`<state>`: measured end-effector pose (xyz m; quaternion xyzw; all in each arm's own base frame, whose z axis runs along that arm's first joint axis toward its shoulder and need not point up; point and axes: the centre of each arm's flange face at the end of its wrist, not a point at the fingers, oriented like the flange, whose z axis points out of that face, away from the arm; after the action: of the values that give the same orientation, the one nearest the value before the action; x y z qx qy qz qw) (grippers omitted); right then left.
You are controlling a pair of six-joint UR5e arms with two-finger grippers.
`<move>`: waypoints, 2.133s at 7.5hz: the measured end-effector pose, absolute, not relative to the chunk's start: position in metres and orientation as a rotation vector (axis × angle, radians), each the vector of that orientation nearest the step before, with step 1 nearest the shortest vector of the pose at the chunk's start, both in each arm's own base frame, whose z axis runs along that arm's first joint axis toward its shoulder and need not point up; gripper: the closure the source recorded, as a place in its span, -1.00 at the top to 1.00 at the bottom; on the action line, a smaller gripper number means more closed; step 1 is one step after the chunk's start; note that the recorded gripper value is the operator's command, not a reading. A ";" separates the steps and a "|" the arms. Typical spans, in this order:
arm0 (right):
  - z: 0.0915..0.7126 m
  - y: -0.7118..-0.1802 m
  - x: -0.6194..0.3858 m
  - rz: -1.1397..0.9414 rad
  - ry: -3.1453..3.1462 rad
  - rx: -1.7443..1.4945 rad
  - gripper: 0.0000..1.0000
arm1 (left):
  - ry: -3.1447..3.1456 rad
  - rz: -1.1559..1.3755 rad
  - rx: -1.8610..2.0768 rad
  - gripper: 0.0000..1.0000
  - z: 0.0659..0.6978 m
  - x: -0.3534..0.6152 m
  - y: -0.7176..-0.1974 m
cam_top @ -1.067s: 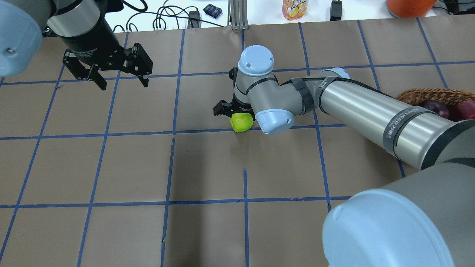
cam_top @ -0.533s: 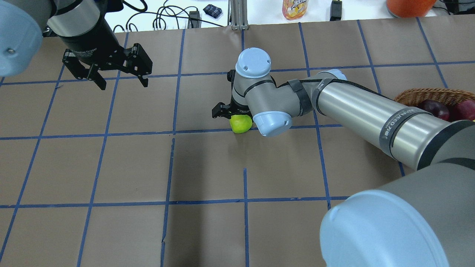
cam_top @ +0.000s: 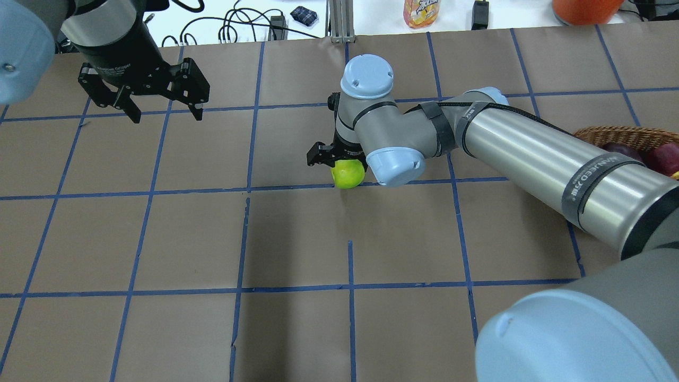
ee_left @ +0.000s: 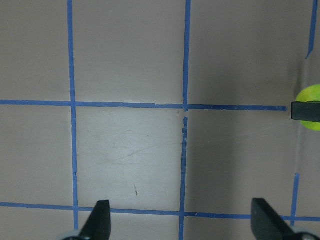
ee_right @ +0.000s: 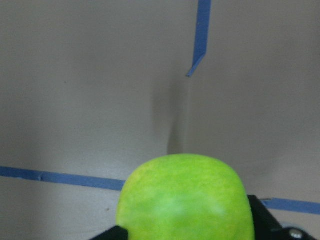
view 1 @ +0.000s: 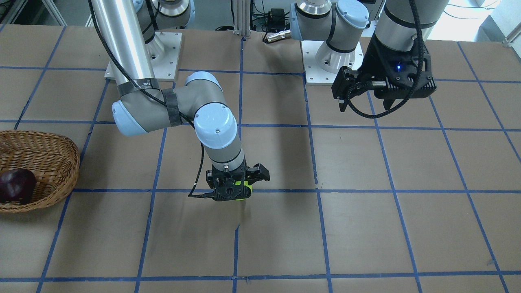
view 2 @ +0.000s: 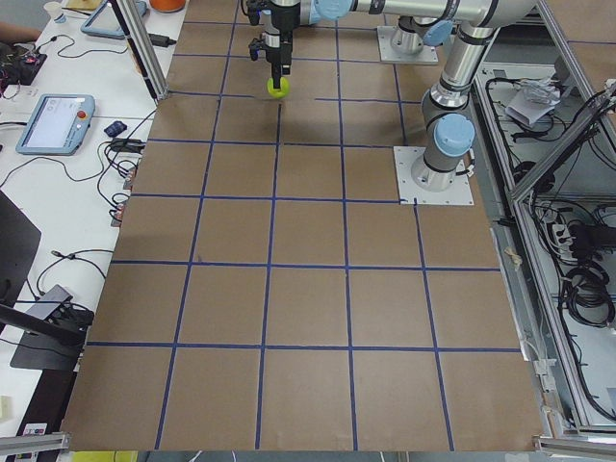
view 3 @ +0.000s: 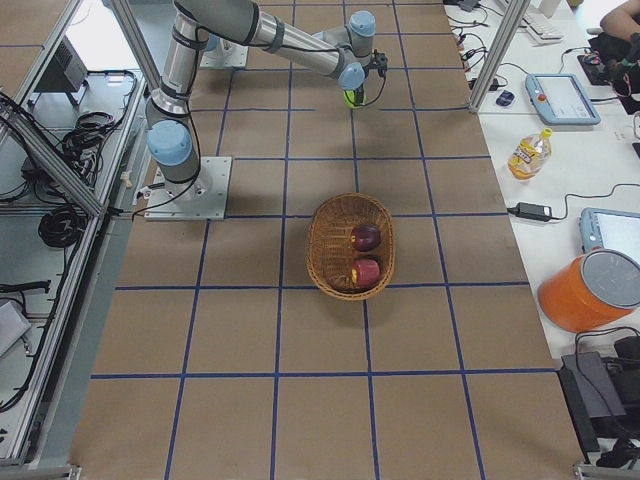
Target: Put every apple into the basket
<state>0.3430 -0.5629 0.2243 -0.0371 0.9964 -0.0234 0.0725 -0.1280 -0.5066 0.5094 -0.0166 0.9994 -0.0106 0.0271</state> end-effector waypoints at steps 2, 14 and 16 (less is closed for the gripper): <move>0.266 -0.582 0.272 -0.083 3.011 -0.057 0.03 | 3.086 -0.032 -0.051 1.00 0.509 -0.128 -0.507; 0.270 -0.545 -0.135 0.155 3.264 -0.323 1.00 | 3.118 -0.022 -0.114 1.00 0.507 -0.120 -0.508; 0.303 -0.533 -0.129 0.149 3.268 -0.312 1.00 | 3.118 -0.021 -0.112 1.00 0.507 -0.120 -0.507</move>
<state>-0.1294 -0.5334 0.3031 -0.0947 0.9918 0.0452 -0.0722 -0.1200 -0.5071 0.5066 -0.0360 0.9993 -0.0067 0.0109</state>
